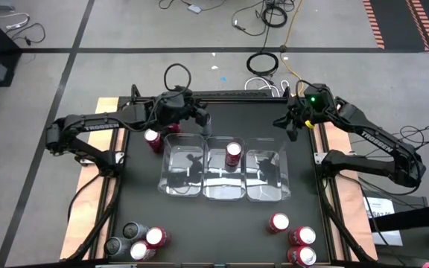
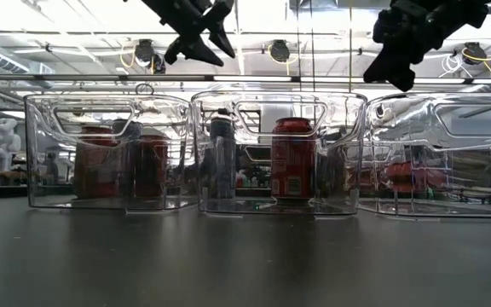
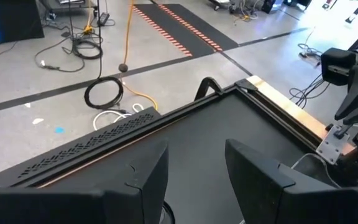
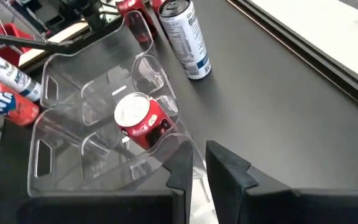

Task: Sort soda cans
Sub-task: Put the white-blue soda can into the left transparent bin

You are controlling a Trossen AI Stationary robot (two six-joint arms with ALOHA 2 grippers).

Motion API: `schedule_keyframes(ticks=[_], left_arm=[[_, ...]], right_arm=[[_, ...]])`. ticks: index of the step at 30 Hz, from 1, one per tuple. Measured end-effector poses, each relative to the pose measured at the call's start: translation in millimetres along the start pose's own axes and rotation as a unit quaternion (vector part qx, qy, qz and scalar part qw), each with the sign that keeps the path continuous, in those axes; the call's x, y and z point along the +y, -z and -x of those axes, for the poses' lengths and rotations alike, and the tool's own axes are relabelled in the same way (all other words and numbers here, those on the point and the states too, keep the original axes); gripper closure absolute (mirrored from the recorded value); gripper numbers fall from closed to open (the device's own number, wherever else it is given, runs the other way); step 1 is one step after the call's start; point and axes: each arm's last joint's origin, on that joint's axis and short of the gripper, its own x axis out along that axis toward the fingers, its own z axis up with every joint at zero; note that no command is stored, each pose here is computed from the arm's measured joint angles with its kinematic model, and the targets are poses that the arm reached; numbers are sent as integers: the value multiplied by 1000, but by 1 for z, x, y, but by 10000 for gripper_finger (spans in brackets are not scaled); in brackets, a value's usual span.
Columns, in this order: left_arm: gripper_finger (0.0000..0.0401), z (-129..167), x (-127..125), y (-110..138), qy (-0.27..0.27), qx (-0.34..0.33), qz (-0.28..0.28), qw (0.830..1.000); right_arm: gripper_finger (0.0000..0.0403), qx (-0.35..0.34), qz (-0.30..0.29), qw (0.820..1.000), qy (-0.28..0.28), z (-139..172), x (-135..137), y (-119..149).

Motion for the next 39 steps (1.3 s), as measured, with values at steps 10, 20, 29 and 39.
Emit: schedule_keyframes(ticks=[10,20,29,39], left_arm=[[233,0,-2,1,38,16,-40,998],[154,0,1,3,11,20,-45,999],[8,-2,8,5,-26,33,34,999],[26,-3,12,6,-28,42,90,995]], right_arm=[[367,-2,-32,999,4,0,0,0],[367,-6,-46,997,53,0,-3,0],[367,-6,-47,997,53,0,-3,0],[367,-7,-70,996,53,0,-3,0]])
